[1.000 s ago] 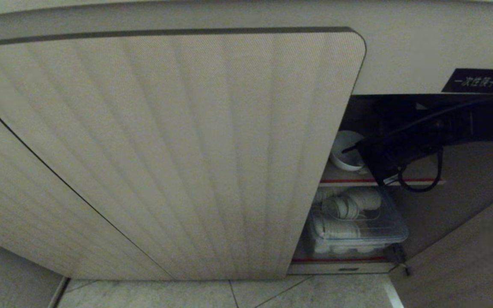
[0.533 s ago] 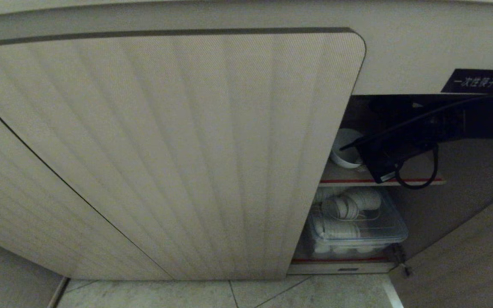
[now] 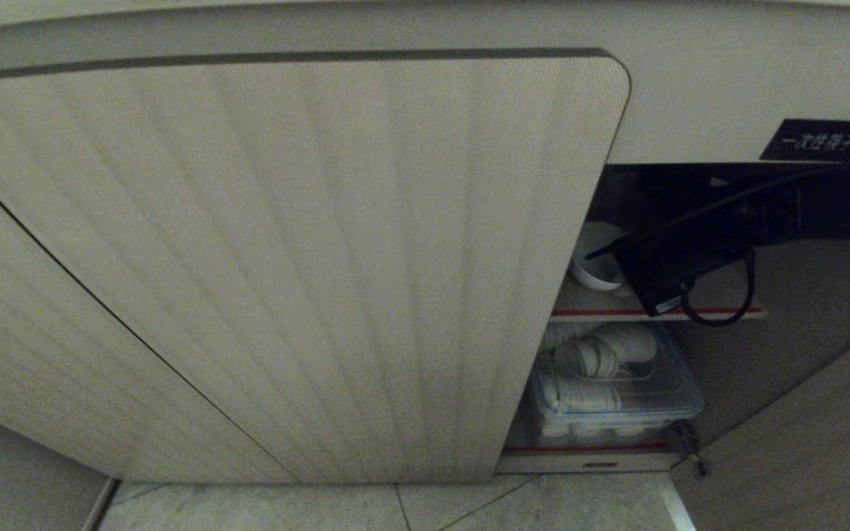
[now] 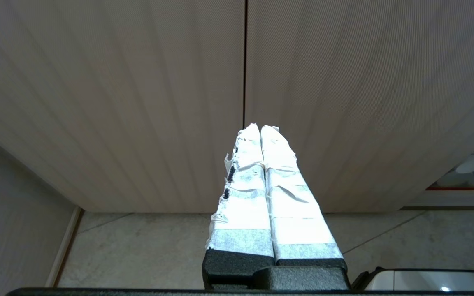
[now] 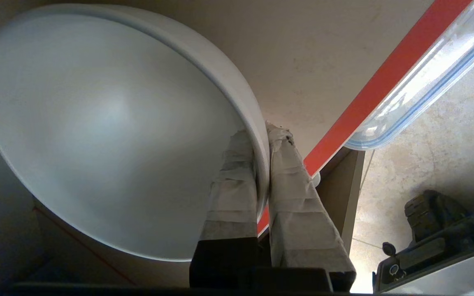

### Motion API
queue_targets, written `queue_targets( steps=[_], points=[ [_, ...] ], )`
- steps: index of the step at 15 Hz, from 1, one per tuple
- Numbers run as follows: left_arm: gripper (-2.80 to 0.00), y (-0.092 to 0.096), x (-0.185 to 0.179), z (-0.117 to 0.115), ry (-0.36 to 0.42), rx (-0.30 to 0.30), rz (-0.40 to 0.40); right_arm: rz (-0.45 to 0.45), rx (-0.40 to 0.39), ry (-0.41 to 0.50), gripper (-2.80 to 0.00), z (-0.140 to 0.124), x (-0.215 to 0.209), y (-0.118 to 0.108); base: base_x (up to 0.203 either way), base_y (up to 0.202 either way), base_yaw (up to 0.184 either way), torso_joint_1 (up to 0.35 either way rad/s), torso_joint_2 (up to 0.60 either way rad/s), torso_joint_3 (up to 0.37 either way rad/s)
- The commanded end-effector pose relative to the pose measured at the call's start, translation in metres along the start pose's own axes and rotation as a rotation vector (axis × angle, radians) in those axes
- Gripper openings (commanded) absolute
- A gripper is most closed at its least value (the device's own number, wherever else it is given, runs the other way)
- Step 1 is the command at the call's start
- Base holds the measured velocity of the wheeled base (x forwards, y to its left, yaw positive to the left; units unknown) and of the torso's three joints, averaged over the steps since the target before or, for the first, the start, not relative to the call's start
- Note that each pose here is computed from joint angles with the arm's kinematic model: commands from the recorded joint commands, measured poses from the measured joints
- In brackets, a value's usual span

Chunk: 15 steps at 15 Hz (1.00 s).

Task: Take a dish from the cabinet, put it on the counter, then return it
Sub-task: Put it back into the cabinet

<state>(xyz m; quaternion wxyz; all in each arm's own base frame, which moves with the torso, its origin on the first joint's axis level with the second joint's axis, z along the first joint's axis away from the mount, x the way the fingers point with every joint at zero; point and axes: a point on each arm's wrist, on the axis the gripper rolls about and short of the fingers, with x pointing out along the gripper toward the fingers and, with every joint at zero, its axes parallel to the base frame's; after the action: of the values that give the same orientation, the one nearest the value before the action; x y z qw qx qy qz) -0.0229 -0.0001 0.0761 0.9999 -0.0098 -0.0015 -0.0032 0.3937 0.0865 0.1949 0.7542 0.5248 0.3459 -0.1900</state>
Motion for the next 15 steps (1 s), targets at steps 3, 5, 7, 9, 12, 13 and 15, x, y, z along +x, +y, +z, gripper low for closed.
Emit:
queue_targets(
  steps=[3,5,7,9,12,13,15],
  points=[
    [-2.8,0.0,0.0,0.0,0.0,0.0,0.001,-0.007,0.007,0.001,-2.8,-0.0004,0.0015,-0.0008,0.0,0.0,0.0,0.0,0.0,0.0],
    [-2.8,0.0,0.0,0.0,0.0,0.0,0.001,-0.006,0.006,0.006,-2.8,-0.001,0.0015,-0.0007,0.0,0.0,0.0,0.0,0.0,0.0],
    [-2.8,0.0,0.0,0.0,0.0,0.0,0.001,-0.003,0.006,0.006,0.0,-0.0009,0.0012,-0.0002,0.0,0.0,0.0,0.0,0.0,0.0],
    [-2.8,0.0,0.0,0.0,0.0,0.0,0.001,-0.001,0.006,0.003,0.0,-0.0009,0.0019,0.0,0.0,0.0,0.0,0.0,0.0,0.0],
    [-2.8,0.0,0.0,0.0,0.0,0.0,-0.001,0.002,0.004,0.0,0.0,-0.0009,0.0025,0.0003,0.0,0.0,0.0,0.0,0.0,0.0],
    [-2.8,0.0,0.0,0.0,0.0,0.0,0.0,0.003,0.003,0.0,0.0,-0.0008,0.0025,0.0005,0.0,0.0,0.0,0.0,0.0,0.0],
    [-2.8,0.0,0.0,0.0,0.0,0.0,0.002,0.002,0.003,0.0,0.0,-0.0009,0.0025,0.0003,0.0,0.0,0.0,0.0,0.0,0.0]
  ],
)
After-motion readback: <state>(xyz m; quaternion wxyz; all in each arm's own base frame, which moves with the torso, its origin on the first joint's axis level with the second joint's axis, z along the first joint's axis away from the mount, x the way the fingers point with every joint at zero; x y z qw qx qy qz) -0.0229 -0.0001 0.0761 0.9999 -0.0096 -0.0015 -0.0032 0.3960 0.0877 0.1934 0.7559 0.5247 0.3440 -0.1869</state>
